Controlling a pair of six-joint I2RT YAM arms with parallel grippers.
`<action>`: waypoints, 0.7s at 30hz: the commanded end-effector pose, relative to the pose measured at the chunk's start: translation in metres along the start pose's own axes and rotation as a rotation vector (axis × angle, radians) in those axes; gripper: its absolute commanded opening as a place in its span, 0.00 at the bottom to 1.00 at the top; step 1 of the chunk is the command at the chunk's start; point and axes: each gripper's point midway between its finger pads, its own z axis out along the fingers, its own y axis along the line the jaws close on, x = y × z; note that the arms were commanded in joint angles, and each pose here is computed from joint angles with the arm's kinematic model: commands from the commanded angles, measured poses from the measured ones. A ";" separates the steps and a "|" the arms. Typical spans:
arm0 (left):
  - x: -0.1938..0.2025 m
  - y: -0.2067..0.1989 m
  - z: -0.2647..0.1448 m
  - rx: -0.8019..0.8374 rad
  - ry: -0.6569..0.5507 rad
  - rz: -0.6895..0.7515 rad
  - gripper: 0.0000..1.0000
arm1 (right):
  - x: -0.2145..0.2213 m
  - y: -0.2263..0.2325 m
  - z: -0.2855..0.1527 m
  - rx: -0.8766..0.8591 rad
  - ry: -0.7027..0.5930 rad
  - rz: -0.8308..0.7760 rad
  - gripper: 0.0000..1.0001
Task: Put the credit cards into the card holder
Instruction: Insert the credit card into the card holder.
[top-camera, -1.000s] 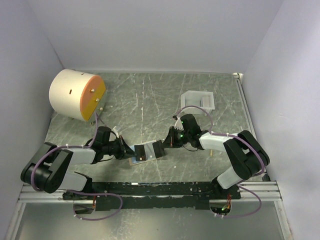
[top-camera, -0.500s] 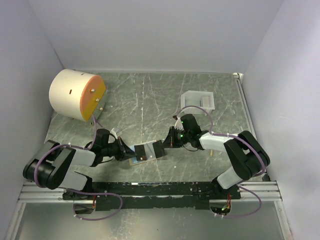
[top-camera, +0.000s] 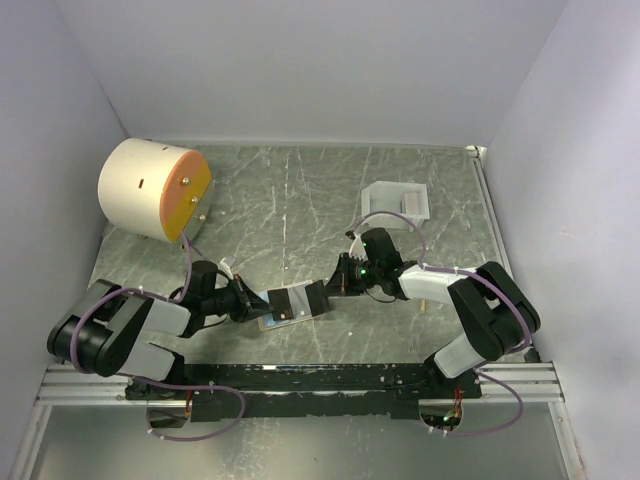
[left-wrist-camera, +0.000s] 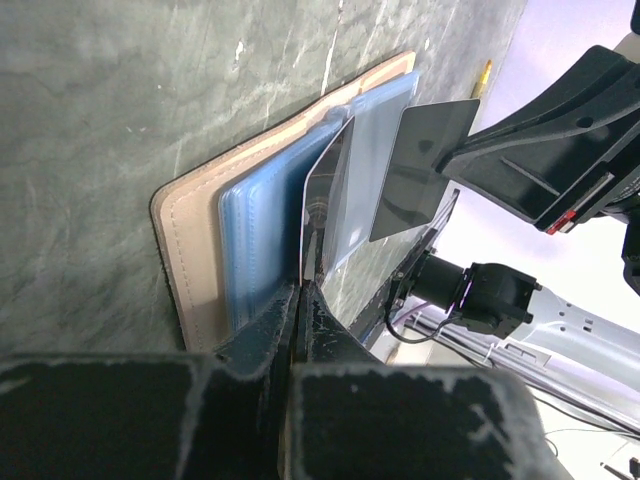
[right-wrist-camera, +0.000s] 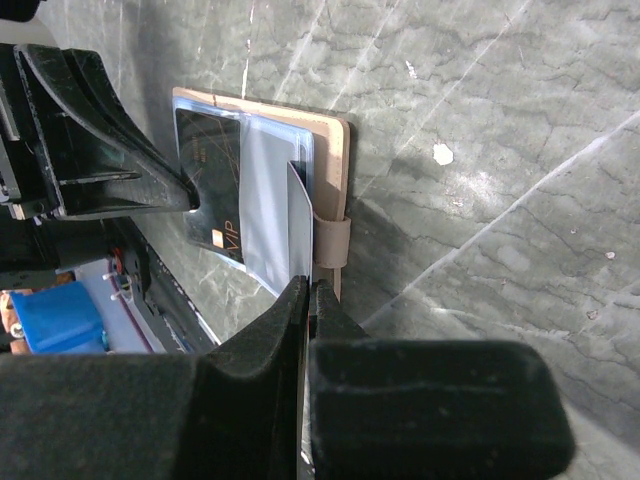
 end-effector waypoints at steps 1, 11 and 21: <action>-0.007 0.001 0.001 0.011 -0.041 0.005 0.07 | 0.007 -0.007 -0.001 0.032 0.007 -0.003 0.00; 0.002 0.003 0.002 0.015 -0.029 0.013 0.07 | 0.008 -0.005 0.001 0.025 0.005 0.001 0.00; 0.012 0.007 0.010 0.011 0.016 0.017 0.07 | 0.010 -0.006 0.001 0.027 0.006 0.001 0.00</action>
